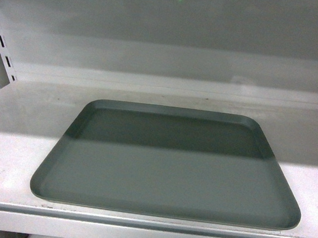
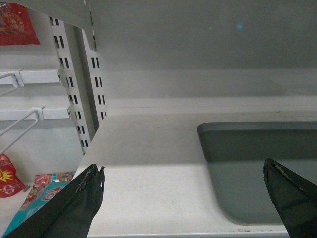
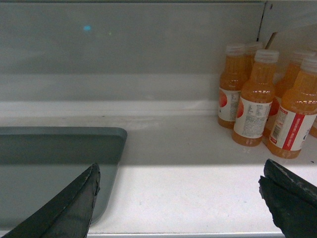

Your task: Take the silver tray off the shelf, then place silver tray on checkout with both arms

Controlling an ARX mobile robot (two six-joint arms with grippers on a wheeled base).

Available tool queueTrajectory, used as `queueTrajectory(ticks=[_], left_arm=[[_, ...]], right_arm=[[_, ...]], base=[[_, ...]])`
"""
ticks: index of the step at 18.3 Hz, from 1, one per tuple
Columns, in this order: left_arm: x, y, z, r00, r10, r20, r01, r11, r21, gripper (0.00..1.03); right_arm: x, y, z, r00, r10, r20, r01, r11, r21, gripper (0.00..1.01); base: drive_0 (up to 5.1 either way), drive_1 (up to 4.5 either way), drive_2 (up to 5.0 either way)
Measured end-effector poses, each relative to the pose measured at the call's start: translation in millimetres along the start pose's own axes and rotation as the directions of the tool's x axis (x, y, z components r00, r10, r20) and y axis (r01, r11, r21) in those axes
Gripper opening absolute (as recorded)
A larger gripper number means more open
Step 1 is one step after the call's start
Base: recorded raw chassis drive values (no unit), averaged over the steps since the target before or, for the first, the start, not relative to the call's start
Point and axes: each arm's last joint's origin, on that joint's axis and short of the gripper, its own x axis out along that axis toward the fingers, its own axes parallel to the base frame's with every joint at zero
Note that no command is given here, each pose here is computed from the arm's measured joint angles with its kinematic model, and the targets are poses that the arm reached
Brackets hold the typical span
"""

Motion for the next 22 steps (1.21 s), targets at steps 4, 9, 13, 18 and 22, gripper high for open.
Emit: queueTrajectory(ticks=[4, 9, 13, 18, 22], left_arm=[[0.0, 0.0, 0.0, 1.000, 0.000, 0.000, 0.000, 1.0000, 0.000, 0.98], [6.7, 1.8, 1.4, 0.892, -0.020, -0.452, -0.021, 0.9960, -0.087, 0.98], [31.8, -2.4, 5.6, 0.920, -0.063, -0.386, 0.028, 0.9951, -0.094, 0.98], [89.2, -18.1, -5.2, 0.915, -0.157, -0.372, 0.136, 0.9873, -0.083, 0.98], [153.7, -32.0, -14.8, 0.913, -0.180, -0.365, 0.177, 0.9833, -0.042, 0.98]], right_arm=[[0.0, 0.0, 0.0, 1.000, 0.000, 0.000, 0.000, 1.0000, 0.000, 0.98], [8.3, 1.8, -6.8, 0.971, 0.101, -0.216, -0.072, 0.9879, 0.137, 0.98], [34.9, 5.5, -4.2, 0.966, 0.173, -0.190, -0.142, 0.9755, 0.168, 0.98], [98.7, 6.7, -11.0, 0.962, 0.193, -0.195, -0.171, 0.9771, 0.127, 0.98], [153.6, 18.8, -36.7, 0.926, 0.220, -0.308, -0.191, 0.9740, 0.122, 0.98]], base=[[0.0, 0.00, 0.0], [0.0, 0.00, 0.0], [0.0, 0.00, 0.0], [0.0, 0.00, 0.0], [0.0, 0.00, 0.0]])
